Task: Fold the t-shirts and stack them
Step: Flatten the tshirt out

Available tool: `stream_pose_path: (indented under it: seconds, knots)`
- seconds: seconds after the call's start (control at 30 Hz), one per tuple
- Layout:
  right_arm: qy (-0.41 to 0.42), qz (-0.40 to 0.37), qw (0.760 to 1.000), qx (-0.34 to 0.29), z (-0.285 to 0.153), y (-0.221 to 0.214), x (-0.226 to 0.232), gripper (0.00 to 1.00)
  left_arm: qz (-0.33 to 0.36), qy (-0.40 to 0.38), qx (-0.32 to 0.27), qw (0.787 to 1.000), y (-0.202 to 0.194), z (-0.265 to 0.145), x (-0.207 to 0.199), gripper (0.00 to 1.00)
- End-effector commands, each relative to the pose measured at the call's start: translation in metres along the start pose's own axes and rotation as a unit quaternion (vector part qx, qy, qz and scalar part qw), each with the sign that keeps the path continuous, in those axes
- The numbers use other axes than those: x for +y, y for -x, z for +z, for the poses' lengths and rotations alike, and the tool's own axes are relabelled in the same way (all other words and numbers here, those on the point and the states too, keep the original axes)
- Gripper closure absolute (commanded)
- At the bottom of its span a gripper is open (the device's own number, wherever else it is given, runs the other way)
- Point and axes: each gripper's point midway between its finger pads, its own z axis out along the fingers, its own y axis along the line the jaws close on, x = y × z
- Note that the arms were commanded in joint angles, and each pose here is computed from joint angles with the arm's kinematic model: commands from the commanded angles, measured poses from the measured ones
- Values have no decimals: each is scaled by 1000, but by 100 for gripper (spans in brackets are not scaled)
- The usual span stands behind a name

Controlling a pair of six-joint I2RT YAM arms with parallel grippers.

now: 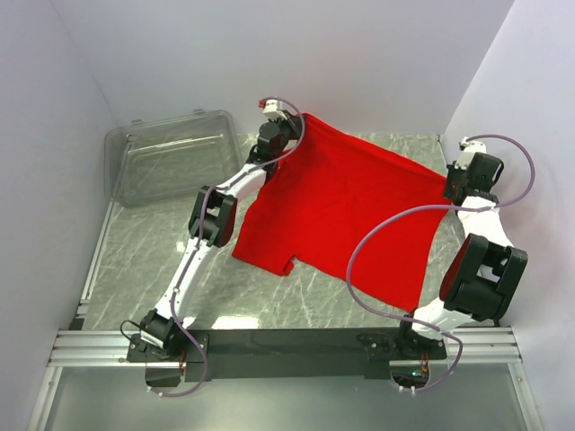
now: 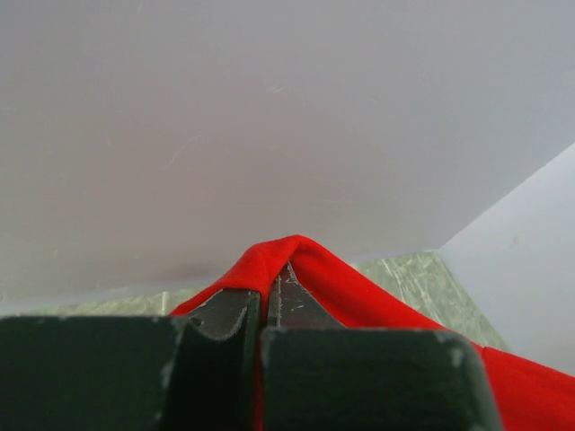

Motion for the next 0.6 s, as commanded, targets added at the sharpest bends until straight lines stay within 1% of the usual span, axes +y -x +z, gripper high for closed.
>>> stream_pose_path:
  seconds: [0.0, 0.1, 0.23, 0.4, 0.57]
  knots:
    - [19, -13, 999, -41, -15, 31, -1, 100, 13, -35, -41, 998, 43, 1, -21, 99]
    - [34, -18, 999, -37, -13, 29, 5, 100, 22, -39, -31, 998, 39, -4, -22, 99]
    - [34, -18, 999, -29, -9, 25, 5, 100, 35, -37, -13, 999, 33, -11, -19, 99]
    - [22, -18, 999, -19, -1, 22, -1, 100, 42, -38, -17, 998, 39, -11, -17, 99]
    - [40, -37, 997, -47, 0, 30, 5, 100, 50, -61, -29, 996, 51, -8, -28, 99]
